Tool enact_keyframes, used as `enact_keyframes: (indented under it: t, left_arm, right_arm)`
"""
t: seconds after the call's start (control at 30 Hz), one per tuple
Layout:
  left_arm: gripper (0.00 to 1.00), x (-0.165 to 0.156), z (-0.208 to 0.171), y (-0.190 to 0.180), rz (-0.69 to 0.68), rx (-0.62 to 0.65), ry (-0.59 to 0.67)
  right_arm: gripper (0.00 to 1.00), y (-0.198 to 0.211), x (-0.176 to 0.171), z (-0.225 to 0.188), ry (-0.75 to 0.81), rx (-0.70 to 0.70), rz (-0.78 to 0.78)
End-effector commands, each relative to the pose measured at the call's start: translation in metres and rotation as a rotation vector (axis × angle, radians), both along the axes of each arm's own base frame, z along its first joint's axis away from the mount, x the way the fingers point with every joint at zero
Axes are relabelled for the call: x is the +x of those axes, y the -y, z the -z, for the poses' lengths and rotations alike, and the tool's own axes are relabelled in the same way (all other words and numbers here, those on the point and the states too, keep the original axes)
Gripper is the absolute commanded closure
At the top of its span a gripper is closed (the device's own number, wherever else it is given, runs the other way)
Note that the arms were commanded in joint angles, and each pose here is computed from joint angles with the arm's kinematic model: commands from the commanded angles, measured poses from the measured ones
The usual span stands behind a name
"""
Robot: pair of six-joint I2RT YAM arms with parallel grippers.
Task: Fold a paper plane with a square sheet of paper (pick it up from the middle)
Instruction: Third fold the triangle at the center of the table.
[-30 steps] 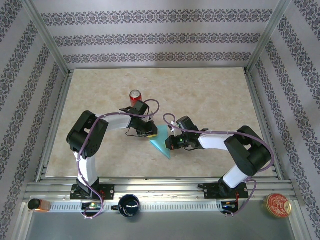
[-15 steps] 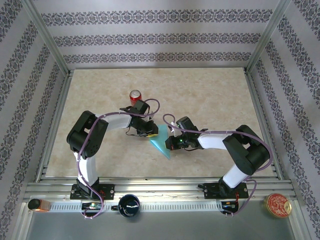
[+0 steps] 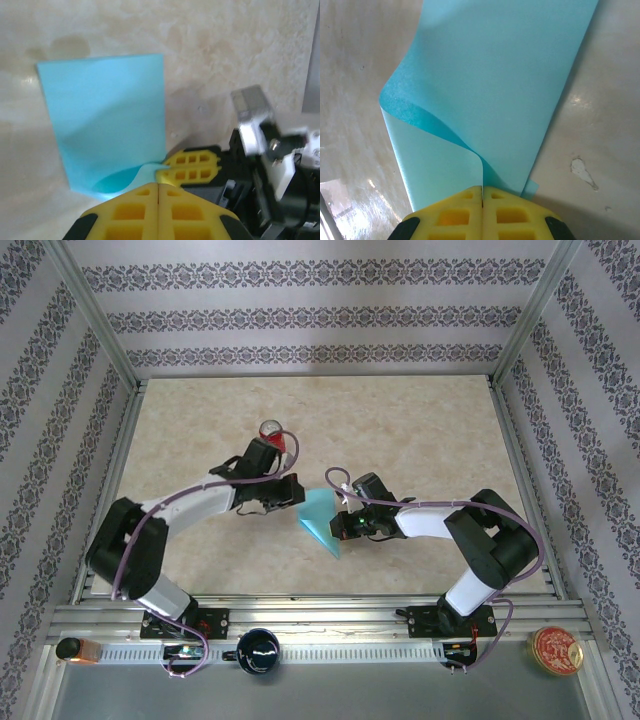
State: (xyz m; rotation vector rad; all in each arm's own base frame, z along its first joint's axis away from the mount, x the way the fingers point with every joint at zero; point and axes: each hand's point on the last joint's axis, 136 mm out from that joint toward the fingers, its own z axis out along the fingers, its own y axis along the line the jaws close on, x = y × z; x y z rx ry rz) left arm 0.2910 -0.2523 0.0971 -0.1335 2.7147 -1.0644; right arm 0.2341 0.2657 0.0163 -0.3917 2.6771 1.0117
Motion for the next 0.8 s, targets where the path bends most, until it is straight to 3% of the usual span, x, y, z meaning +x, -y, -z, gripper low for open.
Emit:
enact_keyframes:
  t: [0.0, 0.17, 0.77]
  left_arm:
    - [1.00, -0.006, -0.009, 0.010, -0.062, -0.110, 0.012]
    - [1.00, -0.016, -0.010, 0.021, -0.105, -0.201, 0.024]
    - [1.00, -0.034, 0.038, 0.052, -0.096, -0.194, -0.048]
  right_arm:
    - [1.00, 0.004, -0.004, 0.011, -0.015, -0.039, 0.012]
    - [1.00, 0.005, -0.004, 0.012, -0.017, -0.045, 0.019]
    - [1.00, 0.009, -0.007, 0.015, -0.026, -0.057, 0.027]
